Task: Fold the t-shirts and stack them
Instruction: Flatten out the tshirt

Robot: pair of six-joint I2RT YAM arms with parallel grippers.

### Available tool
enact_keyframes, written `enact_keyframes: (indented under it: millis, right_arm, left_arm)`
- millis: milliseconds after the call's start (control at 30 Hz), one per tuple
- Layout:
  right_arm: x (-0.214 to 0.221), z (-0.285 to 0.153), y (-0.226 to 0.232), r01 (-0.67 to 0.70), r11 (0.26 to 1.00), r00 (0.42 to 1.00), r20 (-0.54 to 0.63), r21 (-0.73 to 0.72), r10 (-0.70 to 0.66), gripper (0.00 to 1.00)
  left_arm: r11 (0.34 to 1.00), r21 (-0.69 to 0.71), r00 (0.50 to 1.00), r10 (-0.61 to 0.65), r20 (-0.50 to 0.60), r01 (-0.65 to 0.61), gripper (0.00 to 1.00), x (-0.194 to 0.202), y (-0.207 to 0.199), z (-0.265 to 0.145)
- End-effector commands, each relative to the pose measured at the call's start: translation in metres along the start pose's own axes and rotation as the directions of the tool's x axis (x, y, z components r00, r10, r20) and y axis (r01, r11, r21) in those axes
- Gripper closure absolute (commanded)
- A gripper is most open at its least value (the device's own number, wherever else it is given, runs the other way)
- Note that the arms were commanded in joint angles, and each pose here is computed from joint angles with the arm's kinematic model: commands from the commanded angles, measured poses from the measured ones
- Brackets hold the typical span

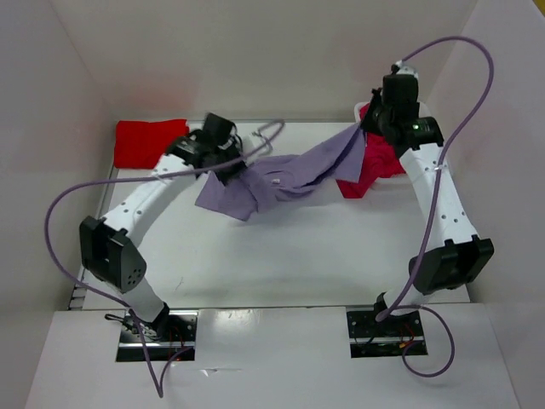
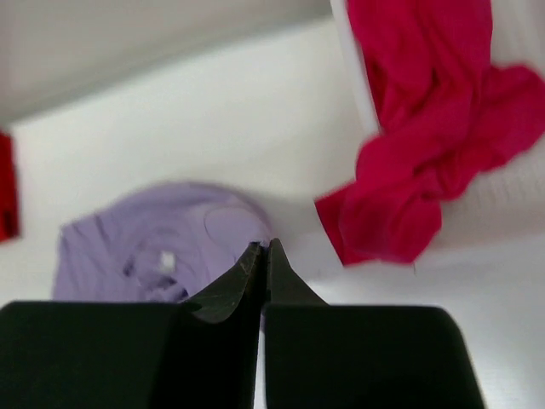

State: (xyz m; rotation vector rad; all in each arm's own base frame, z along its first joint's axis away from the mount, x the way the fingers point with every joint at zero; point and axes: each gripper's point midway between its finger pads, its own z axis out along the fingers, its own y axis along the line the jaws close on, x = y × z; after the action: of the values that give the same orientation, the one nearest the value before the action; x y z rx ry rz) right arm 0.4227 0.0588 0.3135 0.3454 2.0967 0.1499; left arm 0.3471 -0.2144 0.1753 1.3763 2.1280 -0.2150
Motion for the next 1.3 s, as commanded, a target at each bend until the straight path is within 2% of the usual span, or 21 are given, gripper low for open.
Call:
enact_keyframes:
  millis: [0,67,100,167,200,233,267,333,367,433,533,567,600,733,867,1033,1167,1267]
  right_arm:
    - [-0.081,-0.031,0.022,-0.003,0.996,0.981,0.193,-0.087,0.020,1.00]
    - [-0.088,-0.036,0.030,0.002,0.992,0.979,0.201,-0.123,0.023,1.00]
    - [-0.086,-0.037,0.036,-0.007,0.987,0.982,0.185,-0.159,0.036,1.00]
    - [-0.084,-0.050,0.040,-0.025,0.980,0.980,0.190,-0.200,0.064,1.00]
    - [-0.063,-0.042,0.040,-0.033,0.976,0.989,0.136,-0.214,0.063,1.00]
    - [-0.053,-0.043,0.041,-0.060,0.970,0.990,0.111,-0.234,0.088,1.00]
    - [-0.032,-0.041,0.038,-0.074,0.966,0.992,0.079,-0.246,0.096,1.00]
    - [-0.006,-0.041,0.039,-0.114,0.954,0.992,0.018,-0.277,0.124,1.00]
    - [0.019,-0.038,0.036,-0.123,0.954,0.992,-0.029,-0.273,0.119,1.00]
    - [0.041,-0.034,0.031,-0.140,0.954,0.989,-0.074,-0.264,0.124,1.00]
    - [0.075,-0.026,0.024,-0.150,0.958,0.982,-0.145,-0.245,0.117,1.00]
    - [0.084,-0.023,0.021,-0.151,0.960,0.980,-0.165,-0.234,0.114,1.00]
    - [0.086,-0.021,0.021,-0.151,0.960,0.980,-0.165,-0.234,0.114,1.00]
    - [0.094,-0.017,0.016,-0.151,0.965,0.978,-0.178,-0.214,0.113,1.00]
    - [0.096,-0.016,0.015,-0.151,0.965,0.977,-0.179,-0.213,0.113,1.00]
    - [0.100,-0.014,0.012,-0.141,0.969,0.978,-0.180,-0.203,0.104,1.00]
    - [0.099,-0.011,0.013,-0.141,0.969,0.978,-0.179,-0.203,0.104,1.00]
    - [0.099,-0.011,0.013,-0.141,0.969,0.978,-0.179,-0.203,0.104,1.00]
  left_arm:
    - [0.950,-0.310,0.992,0.060,0.115,-0.021,1.00,-0.024,0.098,-0.099]
    - [0.907,-0.421,0.989,0.079,0.122,-0.021,1.00,-0.021,0.133,-0.130]
    - [0.883,-0.468,0.991,0.099,0.090,-0.046,1.00,-0.010,0.147,-0.145]
    - [0.877,-0.469,0.991,0.131,0.023,-0.105,1.00,0.007,0.146,-0.145]
    - [0.882,-0.451,0.988,0.153,-0.008,-0.140,1.00,0.017,0.137,-0.145]
    - [0.899,-0.381,0.975,0.213,-0.054,-0.218,0.99,0.026,0.117,-0.132]
    - [0.933,-0.261,0.967,0.226,-0.115,-0.249,0.98,0.056,0.086,-0.100]
    - [0.948,-0.097,0.948,0.291,-0.126,-0.304,0.96,0.074,0.030,-0.079]
    - [0.955,0.023,0.942,0.294,-0.164,-0.294,0.93,0.102,-0.002,-0.058]
    - [0.933,0.193,0.919,0.340,-0.199,-0.303,0.84,0.129,-0.049,-0.045]
    - [0.906,0.356,0.893,0.340,-0.294,-0.227,0.61,0.168,-0.091,-0.031]
    - [0.905,0.374,0.896,0.326,-0.301,-0.203,0.56,0.171,-0.098,-0.029]
    - [0.904,0.382,0.895,0.321,-0.310,-0.192,0.47,0.172,-0.101,-0.026]
    - [0.942,0.312,0.932,0.217,-0.290,-0.122,0.28,0.152,-0.098,-0.017]
    - [0.959,0.275,0.944,0.153,-0.294,-0.070,0.26,0.139,-0.101,0.001]
    - [0.937,0.335,0.878,0.237,-0.415,-0.095,0.28,0.182,-0.130,0.013]
    - [0.932,0.331,0.871,0.281,-0.402,-0.148,0.28,0.180,-0.141,0.022]
    - [0.940,0.300,0.838,0.294,-0.460,-0.164,0.30,0.195,-0.136,0.033]
